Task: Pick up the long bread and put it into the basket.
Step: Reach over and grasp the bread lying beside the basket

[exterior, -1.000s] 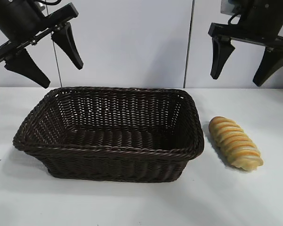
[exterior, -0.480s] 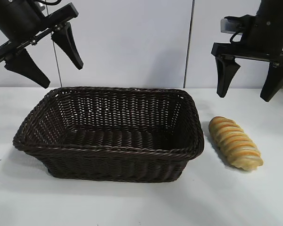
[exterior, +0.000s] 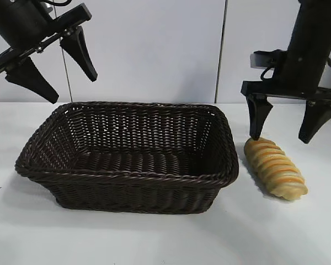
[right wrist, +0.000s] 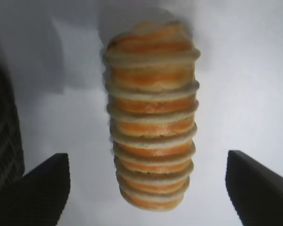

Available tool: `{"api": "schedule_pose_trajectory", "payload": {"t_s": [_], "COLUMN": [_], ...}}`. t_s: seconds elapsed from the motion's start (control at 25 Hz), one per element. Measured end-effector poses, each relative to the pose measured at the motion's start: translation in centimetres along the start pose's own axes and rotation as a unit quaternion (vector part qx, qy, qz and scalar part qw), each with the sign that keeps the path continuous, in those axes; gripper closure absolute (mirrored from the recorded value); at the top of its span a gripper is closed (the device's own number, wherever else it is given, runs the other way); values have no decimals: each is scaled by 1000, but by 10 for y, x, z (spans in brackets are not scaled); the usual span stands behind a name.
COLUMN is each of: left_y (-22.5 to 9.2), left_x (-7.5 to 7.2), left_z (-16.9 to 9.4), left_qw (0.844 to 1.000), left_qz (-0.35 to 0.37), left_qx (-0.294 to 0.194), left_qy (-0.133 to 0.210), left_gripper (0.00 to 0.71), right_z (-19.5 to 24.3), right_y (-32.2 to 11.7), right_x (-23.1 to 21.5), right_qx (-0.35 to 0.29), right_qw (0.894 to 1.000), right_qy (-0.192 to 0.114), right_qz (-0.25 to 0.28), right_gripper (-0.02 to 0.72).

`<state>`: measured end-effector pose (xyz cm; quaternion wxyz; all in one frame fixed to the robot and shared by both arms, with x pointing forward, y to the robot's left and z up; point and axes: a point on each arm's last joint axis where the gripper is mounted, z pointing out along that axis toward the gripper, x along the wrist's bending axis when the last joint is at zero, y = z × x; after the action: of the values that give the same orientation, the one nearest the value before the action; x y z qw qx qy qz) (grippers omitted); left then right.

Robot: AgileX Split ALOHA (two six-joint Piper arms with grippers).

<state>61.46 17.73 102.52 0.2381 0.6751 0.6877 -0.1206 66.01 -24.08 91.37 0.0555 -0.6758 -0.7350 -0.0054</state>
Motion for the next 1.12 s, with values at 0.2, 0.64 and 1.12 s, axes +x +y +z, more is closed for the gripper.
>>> {"api": "schedule_pose_trajectory", "payload": {"t_s": [0.2,0.64,1.12], "left_y": [0,0,0], "left_x": [0,0,0], "left_z": [0,0,0], "left_qw": [1000,1000,1000], "left_qz": [0,0,0], "left_qx": [0,0,0], "left_qy": [0,0,0], "left_gripper": [192,192,192], "right_z": [6,6,-43], "right_y": [2,2,0], "right_x": [-1,-1,5], "right_qx": [3,-2,-36], "right_qw": [1000,1000,999], "right_qy": [0,-5,6], "right_qz": [1,-2,-10], "right_gripper": [153,514,545]}}
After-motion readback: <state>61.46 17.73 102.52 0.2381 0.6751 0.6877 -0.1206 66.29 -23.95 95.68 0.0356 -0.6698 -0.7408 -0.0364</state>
